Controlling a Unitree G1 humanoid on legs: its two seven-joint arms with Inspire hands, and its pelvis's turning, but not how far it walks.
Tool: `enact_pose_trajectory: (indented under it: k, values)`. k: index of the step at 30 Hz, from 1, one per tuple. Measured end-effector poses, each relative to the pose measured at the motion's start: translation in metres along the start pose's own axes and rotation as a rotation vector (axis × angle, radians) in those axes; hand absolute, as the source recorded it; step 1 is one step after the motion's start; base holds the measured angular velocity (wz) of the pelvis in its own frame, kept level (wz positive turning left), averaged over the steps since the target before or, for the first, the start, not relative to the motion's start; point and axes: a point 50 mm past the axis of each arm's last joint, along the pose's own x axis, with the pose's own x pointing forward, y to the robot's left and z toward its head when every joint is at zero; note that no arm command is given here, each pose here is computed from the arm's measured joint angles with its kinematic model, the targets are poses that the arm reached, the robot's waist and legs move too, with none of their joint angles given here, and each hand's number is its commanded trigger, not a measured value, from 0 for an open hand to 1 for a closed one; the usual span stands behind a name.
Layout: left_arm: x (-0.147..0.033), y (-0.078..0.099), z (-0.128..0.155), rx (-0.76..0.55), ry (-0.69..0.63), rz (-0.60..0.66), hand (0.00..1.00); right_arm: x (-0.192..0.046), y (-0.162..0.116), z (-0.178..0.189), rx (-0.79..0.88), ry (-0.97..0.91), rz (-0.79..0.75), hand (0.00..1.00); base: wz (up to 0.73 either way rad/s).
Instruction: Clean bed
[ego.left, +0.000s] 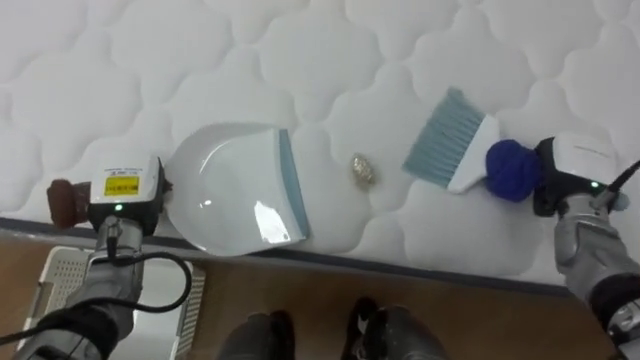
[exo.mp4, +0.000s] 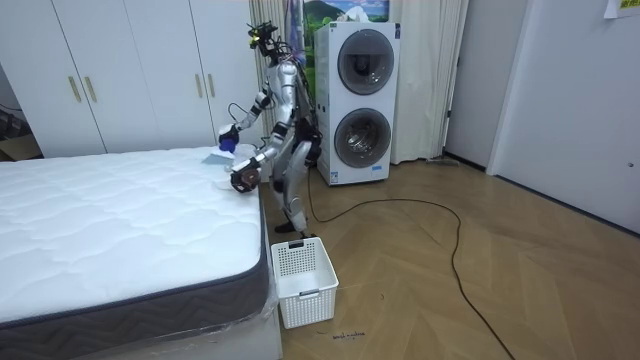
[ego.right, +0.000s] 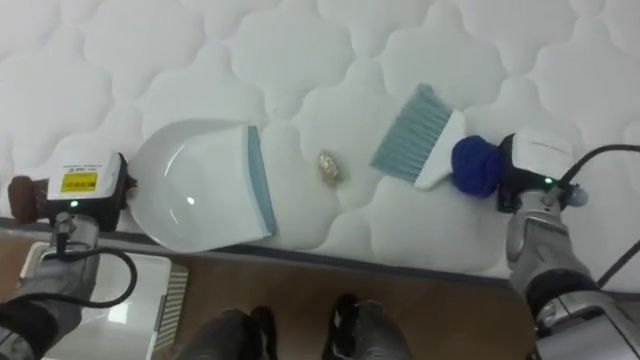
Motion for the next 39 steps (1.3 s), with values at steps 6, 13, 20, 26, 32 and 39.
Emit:
enact_pose_trajectory:
  k: [6,13,20,26,32,39]
  values:
    - [0.007,0.009,-0.01,0.057,-0.002,0.028,1.0,0.01,-0.017,-0.005,-0.172,-0.043,-0.029,1.0,-0.08]
    - [0.014,0.018,-0.022,0.123,-0.014,0.03,1.0,0.016,-0.03,0.008,-0.301,-0.135,-0.012,1.0,-0.02]
    - [0.019,0.024,-0.023,0.157,-0.028,0.047,1.0,0.018,-0.036,0.018,-0.42,-0.198,-0.03,1.0,0.02]
    - [0.021,0.027,-0.026,0.166,-0.026,0.057,1.0,0.018,-0.039,0.024,-0.476,-0.227,-0.053,1.0,-0.03]
    - [0.023,0.03,-0.025,0.161,-0.03,0.054,1.0,0.018,-0.044,0.033,-0.482,-0.24,-0.078,1.0,-0.01]
    - [0.024,0.029,-0.024,0.177,-0.051,0.022,1.0,0.013,-0.039,0.046,-0.484,-0.294,-0.061,1.0,0.0]
